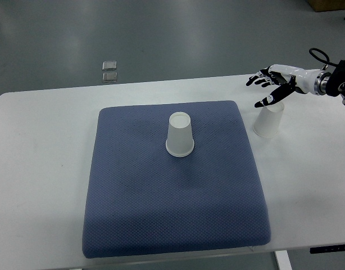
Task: Stack paper cups
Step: 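Lower the right hand toward the white paper cup beside the pad, then close the right hand fingers around the upside-down white paper cup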
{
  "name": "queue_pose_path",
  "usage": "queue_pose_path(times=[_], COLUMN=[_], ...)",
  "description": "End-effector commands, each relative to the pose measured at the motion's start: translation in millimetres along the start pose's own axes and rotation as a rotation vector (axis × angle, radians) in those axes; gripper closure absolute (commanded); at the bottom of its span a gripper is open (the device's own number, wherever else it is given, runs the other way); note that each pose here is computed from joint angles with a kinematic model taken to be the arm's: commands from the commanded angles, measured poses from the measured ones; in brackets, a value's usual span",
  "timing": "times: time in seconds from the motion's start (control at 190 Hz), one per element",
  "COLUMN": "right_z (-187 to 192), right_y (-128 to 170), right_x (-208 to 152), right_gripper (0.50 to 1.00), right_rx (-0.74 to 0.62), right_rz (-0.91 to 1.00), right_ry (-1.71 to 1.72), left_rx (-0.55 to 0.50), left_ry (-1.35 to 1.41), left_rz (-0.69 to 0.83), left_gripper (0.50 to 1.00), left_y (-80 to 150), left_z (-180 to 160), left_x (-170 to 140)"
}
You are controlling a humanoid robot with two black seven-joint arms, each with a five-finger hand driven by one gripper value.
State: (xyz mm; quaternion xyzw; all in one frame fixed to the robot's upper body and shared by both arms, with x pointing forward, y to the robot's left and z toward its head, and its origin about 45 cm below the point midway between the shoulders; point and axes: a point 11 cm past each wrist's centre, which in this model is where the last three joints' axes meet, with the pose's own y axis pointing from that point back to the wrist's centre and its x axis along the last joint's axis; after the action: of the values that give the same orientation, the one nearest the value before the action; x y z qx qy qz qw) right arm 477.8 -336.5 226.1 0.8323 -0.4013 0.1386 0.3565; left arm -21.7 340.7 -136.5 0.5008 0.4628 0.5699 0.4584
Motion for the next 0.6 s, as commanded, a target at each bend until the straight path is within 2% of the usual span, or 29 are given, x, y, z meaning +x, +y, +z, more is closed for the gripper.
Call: queue_pose_path(times=[0.0, 0.594], right_z=[2.9, 14.7], right_y=[-0.4, -4.7], right_x=[-0.6, -9.7], right_gripper=[0.581, 0.585], right_rx=[-0.029, -0.098], right_rz=[-0.004, -0.015], right_ry=[0.065, 0.32], left_rx=[-0.001, -0.001], left_ry=[0.0, 0.0], left_rz=[0.0, 0.0], left_gripper=[0.5, 0.5], left_y=[0.0, 0.0], left_z=[0.3, 0.3], left_x=[0.0, 0.0])
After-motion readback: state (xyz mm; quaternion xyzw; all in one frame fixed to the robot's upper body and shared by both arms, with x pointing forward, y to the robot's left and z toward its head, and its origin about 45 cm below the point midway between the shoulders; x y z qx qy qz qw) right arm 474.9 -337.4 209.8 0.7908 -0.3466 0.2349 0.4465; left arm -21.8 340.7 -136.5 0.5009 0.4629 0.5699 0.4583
